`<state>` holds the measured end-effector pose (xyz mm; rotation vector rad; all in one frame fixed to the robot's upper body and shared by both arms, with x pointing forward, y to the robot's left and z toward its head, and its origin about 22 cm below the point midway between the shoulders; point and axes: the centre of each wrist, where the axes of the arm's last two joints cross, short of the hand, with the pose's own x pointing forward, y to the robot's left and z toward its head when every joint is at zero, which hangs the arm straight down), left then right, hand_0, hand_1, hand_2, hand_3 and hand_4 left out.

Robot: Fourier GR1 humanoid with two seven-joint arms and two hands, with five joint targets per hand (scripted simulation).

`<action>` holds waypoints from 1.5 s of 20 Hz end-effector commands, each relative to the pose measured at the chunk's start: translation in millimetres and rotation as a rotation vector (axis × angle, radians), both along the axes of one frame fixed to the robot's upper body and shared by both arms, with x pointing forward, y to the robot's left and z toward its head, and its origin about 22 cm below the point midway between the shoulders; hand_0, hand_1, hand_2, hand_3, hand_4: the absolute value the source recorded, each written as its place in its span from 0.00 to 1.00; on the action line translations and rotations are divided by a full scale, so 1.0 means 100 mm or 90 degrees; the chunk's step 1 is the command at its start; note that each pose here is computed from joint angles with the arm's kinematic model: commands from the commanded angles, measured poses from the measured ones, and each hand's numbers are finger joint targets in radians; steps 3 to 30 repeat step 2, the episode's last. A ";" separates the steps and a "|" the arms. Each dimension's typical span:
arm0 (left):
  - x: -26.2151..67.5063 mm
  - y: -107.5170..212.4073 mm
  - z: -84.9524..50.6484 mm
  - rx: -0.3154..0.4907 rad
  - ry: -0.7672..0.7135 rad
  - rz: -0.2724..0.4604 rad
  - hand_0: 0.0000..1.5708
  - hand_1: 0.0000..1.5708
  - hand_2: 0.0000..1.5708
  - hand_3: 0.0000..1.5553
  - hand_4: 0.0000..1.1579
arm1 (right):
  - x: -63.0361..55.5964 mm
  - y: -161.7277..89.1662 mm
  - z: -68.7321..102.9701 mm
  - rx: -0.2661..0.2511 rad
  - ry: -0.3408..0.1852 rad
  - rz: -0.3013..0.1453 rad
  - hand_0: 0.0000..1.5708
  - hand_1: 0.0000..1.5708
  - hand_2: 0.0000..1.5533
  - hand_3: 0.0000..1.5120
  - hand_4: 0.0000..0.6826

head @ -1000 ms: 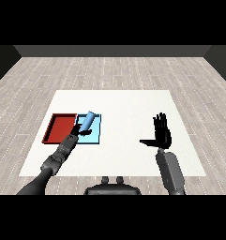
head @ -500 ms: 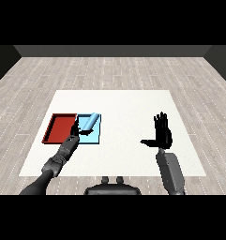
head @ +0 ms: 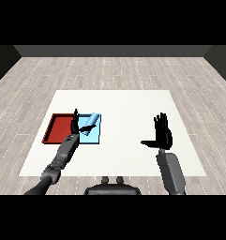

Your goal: Pick the blue can and put it in the blue box

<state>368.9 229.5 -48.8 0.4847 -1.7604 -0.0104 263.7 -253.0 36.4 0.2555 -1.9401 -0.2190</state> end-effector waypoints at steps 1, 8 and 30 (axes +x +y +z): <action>-0.256 -0.13 -0.09 -0.072 -0.125 -0.091 0.00 0.00 0.00 0.00 0.00 | -0.02 -0.08 0.04 -0.032 0.015 -0.008 0.00 0.00 0.00 0.00 0.00; -0.224 -0.08 0.06 -0.063 -0.140 -0.101 0.00 0.00 0.00 0.00 0.00 | -0.03 -0.06 0.05 -0.028 0.015 0.012 0.00 0.00 0.00 0.00 0.00; -0.224 -0.08 0.06 -0.063 -0.140 -0.101 0.00 0.00 0.00 0.00 0.00 | -0.03 -0.06 0.05 -0.028 0.015 0.012 0.00 0.00 0.00 0.00 0.00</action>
